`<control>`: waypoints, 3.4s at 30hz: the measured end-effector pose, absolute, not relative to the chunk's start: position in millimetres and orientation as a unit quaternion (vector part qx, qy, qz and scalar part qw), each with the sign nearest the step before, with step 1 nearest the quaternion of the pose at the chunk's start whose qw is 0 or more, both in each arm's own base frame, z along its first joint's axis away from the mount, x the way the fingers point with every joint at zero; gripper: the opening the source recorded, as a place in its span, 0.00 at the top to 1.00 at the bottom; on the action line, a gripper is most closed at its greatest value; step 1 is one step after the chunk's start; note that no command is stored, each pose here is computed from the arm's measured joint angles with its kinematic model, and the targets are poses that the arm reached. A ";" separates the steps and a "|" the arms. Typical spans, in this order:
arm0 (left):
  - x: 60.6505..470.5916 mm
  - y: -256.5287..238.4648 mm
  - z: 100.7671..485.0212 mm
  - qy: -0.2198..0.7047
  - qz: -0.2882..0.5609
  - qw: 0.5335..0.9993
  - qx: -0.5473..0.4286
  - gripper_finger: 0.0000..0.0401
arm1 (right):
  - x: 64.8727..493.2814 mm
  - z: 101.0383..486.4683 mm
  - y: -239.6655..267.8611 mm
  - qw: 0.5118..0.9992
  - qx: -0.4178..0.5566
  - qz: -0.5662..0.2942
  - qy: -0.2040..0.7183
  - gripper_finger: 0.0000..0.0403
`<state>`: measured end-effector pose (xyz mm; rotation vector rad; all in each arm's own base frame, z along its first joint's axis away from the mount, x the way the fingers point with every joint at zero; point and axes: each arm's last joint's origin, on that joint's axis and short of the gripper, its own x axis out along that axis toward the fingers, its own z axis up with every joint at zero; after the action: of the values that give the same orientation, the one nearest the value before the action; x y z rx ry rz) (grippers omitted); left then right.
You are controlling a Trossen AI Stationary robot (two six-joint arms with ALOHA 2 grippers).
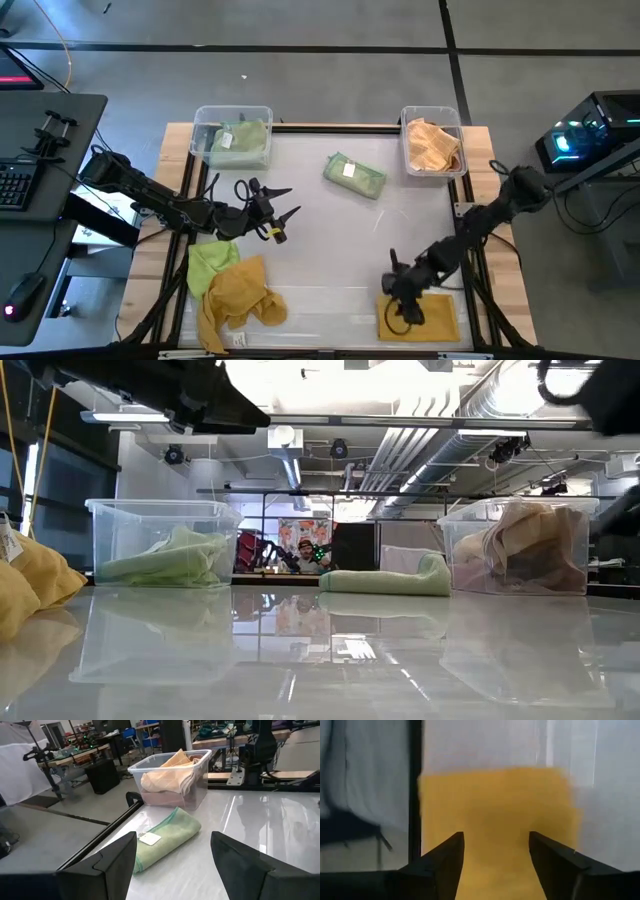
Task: Sort towels by color in basket
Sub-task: Put the right yellow kitchen towel into the right transparent bin
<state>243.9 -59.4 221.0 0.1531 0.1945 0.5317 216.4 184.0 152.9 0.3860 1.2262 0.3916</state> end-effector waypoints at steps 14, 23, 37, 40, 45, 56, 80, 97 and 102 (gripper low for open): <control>262.4 -62.3 200.9 0.095 0.257 0.957 0.097 0.40 | 171.6 112.9 232.6 0.807 -0.037 0.103 0.581 0.59; 267.6 -61.8 198.3 0.089 0.226 0.964 0.105 0.40 | 180.7 100.1 198.1 0.860 -0.170 -0.125 0.465 0.80; 267.7 -61.9 199.5 0.083 0.226 0.965 0.102 0.40 | 197.2 125.8 176.9 0.911 -0.016 -0.218 0.350 0.99; 267.9 -61.9 201.0 0.077 0.227 0.966 0.098 0.40 | 193.9 143.3 174.3 0.915 0.022 -0.211 0.343 0.98; 268.2 -62.4 201.7 0.073 0.220 0.968 0.095 0.40 | 190.7 164.4 173.4 0.918 0.074 -0.178 0.346 0.83; 268.4 -62.8 201.7 0.072 0.211 0.970 0.095 0.40 | 191.4 140.4 181.4 0.906 0.051 -0.178 0.382 0.45; 269.1 -61.9 202.2 0.070 0.203 0.972 0.092 0.40 | 200.1 104.3 202.8 0.900 0.078 -0.192 0.383 0.97; 269.8 -60.1 202.8 0.066 0.203 0.973 0.090 0.40 | 188.4 299.2 147.8 0.943 -0.042 -0.297 0.145 0.96; 269.7 -60.2 202.8 0.066 0.203 0.973 0.090 0.40 | 166.6 349.6 64.7 0.897 -0.019 -0.383 0.220 0.98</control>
<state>269.7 -60.2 202.8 0.1807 0.1339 0.4094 166.6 64.7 349.6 -0.0386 0.4550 -0.7929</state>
